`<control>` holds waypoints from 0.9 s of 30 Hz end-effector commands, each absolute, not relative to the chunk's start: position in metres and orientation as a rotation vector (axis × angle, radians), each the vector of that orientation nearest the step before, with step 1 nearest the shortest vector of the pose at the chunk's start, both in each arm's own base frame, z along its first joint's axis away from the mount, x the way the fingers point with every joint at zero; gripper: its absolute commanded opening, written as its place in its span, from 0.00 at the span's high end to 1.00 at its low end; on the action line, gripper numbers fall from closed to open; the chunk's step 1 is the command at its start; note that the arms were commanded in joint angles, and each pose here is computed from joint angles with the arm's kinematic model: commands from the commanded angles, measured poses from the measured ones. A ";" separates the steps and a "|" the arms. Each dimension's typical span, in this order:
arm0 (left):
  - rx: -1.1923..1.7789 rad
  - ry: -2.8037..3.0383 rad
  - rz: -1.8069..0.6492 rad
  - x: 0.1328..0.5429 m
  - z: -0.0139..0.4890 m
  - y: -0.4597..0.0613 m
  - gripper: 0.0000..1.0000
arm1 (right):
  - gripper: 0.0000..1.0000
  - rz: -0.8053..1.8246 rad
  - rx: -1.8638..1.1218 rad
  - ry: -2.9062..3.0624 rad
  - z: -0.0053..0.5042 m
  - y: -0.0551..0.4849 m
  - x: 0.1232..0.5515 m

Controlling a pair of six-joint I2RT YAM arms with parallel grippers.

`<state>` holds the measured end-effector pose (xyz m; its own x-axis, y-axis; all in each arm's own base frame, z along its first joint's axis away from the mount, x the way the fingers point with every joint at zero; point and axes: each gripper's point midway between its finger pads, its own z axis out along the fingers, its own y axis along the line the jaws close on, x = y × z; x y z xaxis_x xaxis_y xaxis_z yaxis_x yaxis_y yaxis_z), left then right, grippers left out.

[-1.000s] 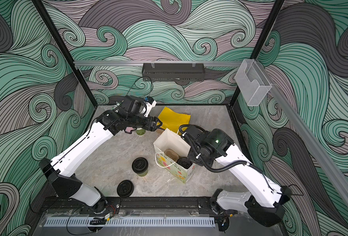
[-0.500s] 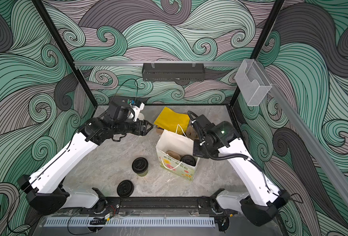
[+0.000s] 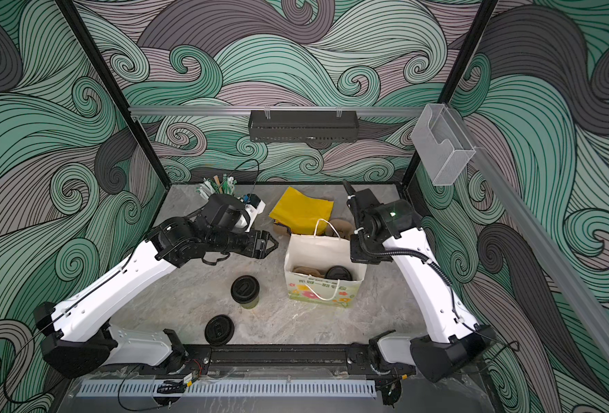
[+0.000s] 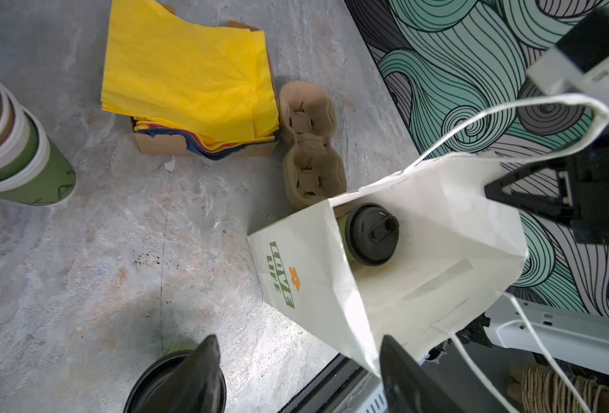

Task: Pack a coffee takeout order
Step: Rotate the takeout bag at the center of the table.

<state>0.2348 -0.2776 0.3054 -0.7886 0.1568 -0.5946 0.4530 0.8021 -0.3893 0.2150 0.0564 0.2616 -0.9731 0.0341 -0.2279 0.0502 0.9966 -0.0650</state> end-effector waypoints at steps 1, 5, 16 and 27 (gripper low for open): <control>0.420 2.485 -0.702 0.231 0.300 -0.281 0.27 | 0.65 -0.236 0.033 2.998 0.270 0.036 0.188; 0.390 2.490 -0.664 0.233 0.300 -0.278 0.27 | 0.42 -0.067 0.150 2.960 0.285 0.048 0.178; 0.277 2.443 -0.640 0.247 0.303 -0.274 0.28 | 0.47 -0.009 0.342 2.939 0.263 0.049 0.143; 0.700 2.227 -0.824 0.247 0.330 -0.331 0.28 | 0.84 -0.160 0.263 2.948 0.253 0.032 0.148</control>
